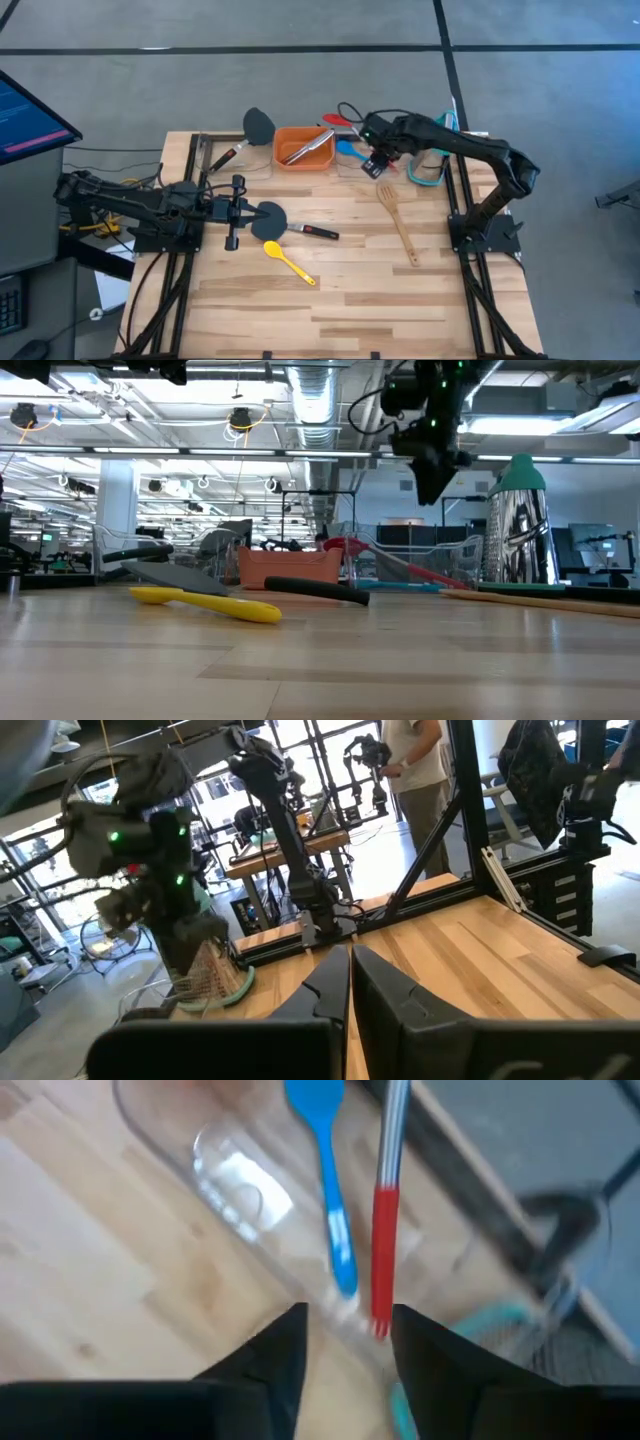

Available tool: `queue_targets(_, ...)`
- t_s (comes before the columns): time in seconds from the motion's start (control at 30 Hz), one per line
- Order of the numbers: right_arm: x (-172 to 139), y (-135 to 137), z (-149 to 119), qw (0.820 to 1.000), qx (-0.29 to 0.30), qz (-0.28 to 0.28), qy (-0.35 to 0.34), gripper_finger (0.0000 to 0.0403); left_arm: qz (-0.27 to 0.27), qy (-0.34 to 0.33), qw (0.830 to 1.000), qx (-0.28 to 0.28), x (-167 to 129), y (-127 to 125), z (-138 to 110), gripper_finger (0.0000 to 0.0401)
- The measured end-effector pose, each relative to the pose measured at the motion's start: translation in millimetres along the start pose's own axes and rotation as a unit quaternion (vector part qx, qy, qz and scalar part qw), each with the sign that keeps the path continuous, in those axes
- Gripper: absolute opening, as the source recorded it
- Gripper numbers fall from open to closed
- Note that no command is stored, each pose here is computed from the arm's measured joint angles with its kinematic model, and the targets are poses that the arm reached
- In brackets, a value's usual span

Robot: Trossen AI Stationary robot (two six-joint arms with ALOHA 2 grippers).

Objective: Pick & Place Kitchen Items
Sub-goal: Put the wooden serving spoon into the right transparent bin

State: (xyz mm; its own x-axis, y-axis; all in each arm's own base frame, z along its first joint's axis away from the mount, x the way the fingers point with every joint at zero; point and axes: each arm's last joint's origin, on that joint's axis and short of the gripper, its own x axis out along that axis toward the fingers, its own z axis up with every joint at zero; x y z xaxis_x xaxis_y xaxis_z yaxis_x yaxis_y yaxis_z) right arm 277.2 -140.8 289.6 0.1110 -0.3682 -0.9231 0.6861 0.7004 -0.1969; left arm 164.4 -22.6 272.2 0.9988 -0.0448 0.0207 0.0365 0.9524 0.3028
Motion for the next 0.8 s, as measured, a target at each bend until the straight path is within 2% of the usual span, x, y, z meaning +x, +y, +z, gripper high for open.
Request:
queue_targets(0.17,-25.1,14.1,-15.4,0.998,0.018,-0.012,0.059,0.0075,0.000,0.000,1.000,0.000,0.0,0.0,0.0,0.0002)
queue_targets(0.3,-36.4,31.7,-33.7,0.995,-0.001,-0.027,0.101,0.0034,0.000,0.000,1.000,0.000,0.0,0.0,0.0,0.0002)
queue_targets(0.4,-43.3,47.6,-43.5,0.994,-0.024,-0.025,0.102,0.0007,0.000,0.000,1.000,0.000,0.0,0.0,0.0,0.0002)
queue_targets(0.6,-64.0,73.5,-60.6,0.996,-0.049,0.021,0.068,0.0003,0.000,0.000,1.000,0.000,0.0,0.0,0.0,0.0002)
queue_targets(0.8,-101.7,73.1,-82.2,0.997,-0.010,0.070,0.005,0.0001,0.000,0.000,1.000,0.000,-0.1,0.0,0.0,0.0002)
